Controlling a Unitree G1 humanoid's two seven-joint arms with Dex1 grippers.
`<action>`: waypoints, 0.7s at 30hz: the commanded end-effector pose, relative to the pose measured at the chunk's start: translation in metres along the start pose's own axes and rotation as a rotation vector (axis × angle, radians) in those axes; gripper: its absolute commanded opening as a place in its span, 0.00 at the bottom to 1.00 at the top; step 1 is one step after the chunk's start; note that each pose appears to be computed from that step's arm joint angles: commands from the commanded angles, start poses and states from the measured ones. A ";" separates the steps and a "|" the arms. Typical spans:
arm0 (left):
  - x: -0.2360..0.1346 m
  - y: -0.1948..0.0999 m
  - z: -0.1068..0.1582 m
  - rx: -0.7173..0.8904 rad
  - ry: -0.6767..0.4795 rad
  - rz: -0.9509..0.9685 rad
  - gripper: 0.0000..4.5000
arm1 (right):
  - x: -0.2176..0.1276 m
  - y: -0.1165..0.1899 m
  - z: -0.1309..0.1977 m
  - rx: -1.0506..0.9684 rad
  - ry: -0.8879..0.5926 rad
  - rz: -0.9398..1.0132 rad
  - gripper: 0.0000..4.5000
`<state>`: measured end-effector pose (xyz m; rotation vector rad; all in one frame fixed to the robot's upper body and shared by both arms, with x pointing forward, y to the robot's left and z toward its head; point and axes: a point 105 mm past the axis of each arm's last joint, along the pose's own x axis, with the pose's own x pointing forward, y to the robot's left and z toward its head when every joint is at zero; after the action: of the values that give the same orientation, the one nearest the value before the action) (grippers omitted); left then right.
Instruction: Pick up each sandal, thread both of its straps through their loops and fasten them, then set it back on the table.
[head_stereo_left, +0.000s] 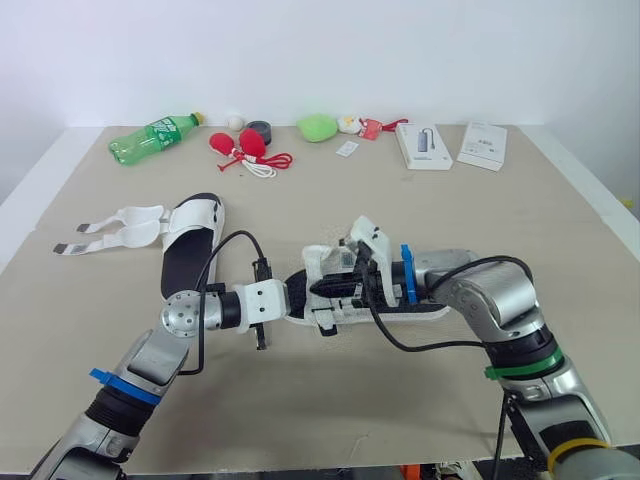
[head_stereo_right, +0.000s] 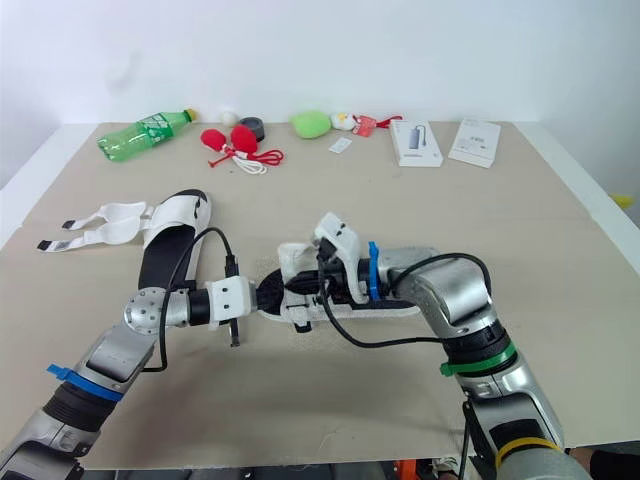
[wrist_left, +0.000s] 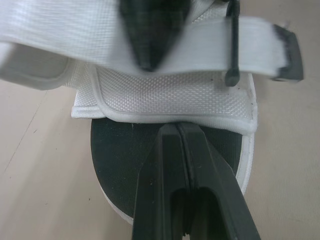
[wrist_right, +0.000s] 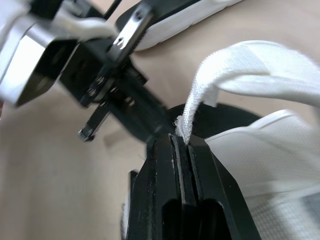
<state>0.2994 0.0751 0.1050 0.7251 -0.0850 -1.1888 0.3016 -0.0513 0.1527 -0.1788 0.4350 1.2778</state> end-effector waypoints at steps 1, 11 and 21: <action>0.003 -0.023 -0.025 -0.077 0.090 -0.081 0.00 | 0.001 0.012 0.001 -0.064 0.002 0.043 0.02; 0.004 -0.022 -0.024 -0.079 0.085 -0.077 0.00 | -0.010 0.025 0.005 -0.022 -0.004 0.129 0.42; -0.003 -0.023 -0.023 -0.174 0.042 -0.134 0.00 | -0.076 0.038 0.042 0.052 -0.140 0.307 0.98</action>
<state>0.3000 0.0771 0.1049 0.6414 -0.0559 -1.2059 0.2739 -0.0769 0.2063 -0.0788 0.3664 1.4830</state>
